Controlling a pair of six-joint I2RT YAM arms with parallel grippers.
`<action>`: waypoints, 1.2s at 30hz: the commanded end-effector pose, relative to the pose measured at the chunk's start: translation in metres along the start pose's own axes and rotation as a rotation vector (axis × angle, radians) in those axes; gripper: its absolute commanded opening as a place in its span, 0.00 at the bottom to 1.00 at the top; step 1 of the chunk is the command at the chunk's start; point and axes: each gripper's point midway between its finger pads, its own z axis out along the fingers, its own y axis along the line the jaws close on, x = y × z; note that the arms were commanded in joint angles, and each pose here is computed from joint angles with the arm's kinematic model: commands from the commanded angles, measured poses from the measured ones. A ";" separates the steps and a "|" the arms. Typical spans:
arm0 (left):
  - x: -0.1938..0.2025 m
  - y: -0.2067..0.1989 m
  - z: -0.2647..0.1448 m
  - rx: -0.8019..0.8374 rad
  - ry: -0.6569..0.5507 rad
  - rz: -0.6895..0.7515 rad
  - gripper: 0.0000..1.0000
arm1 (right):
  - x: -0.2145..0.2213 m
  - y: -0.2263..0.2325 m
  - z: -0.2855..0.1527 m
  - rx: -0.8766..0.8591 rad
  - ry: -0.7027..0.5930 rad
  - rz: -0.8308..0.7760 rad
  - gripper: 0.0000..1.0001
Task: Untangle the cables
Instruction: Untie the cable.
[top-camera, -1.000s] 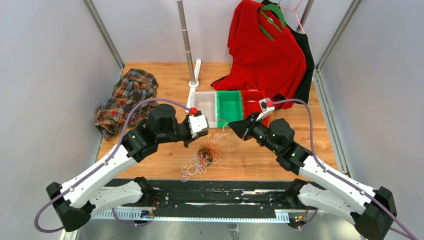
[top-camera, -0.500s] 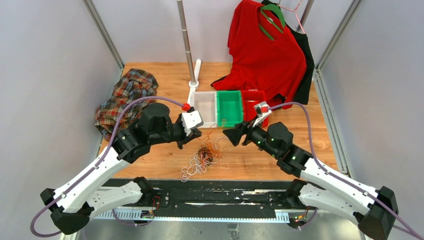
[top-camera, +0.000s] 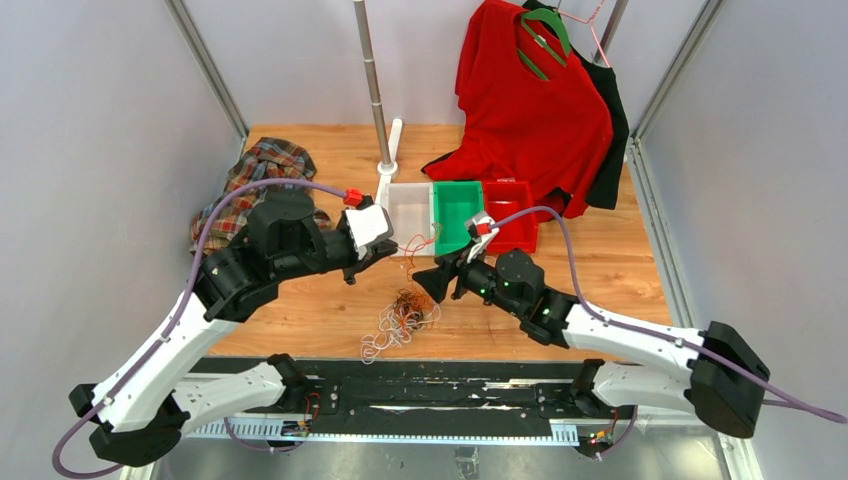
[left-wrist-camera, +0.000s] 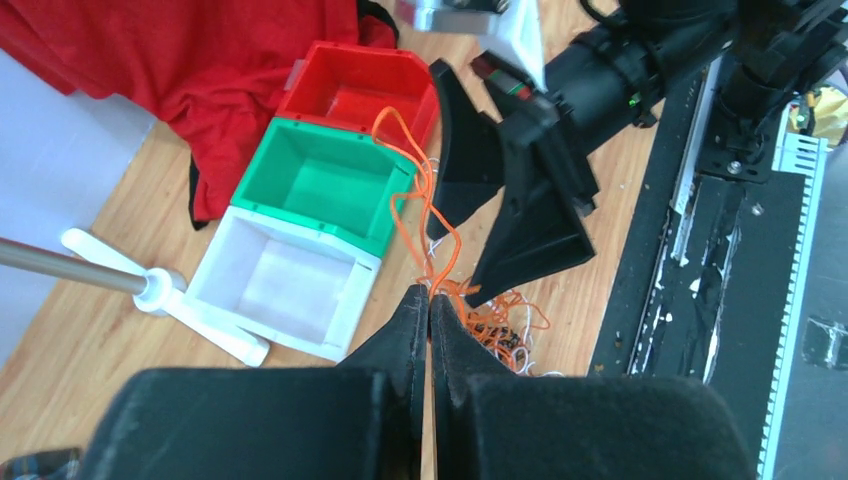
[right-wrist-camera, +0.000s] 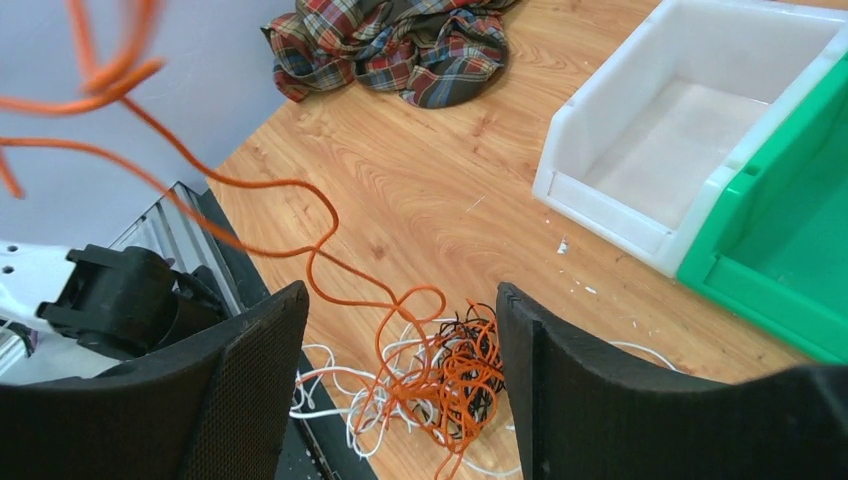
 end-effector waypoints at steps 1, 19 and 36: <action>0.004 -0.010 -0.007 0.055 0.030 0.011 0.00 | -0.026 0.017 0.018 -0.047 -0.119 0.004 0.69; -0.036 0.007 -0.029 -0.005 -0.039 0.170 0.01 | 0.012 0.027 0.071 -0.004 -0.038 0.001 0.62; -0.178 0.074 -0.114 -0.392 -0.308 0.437 0.01 | 0.133 -0.043 0.043 0.170 0.174 0.011 0.40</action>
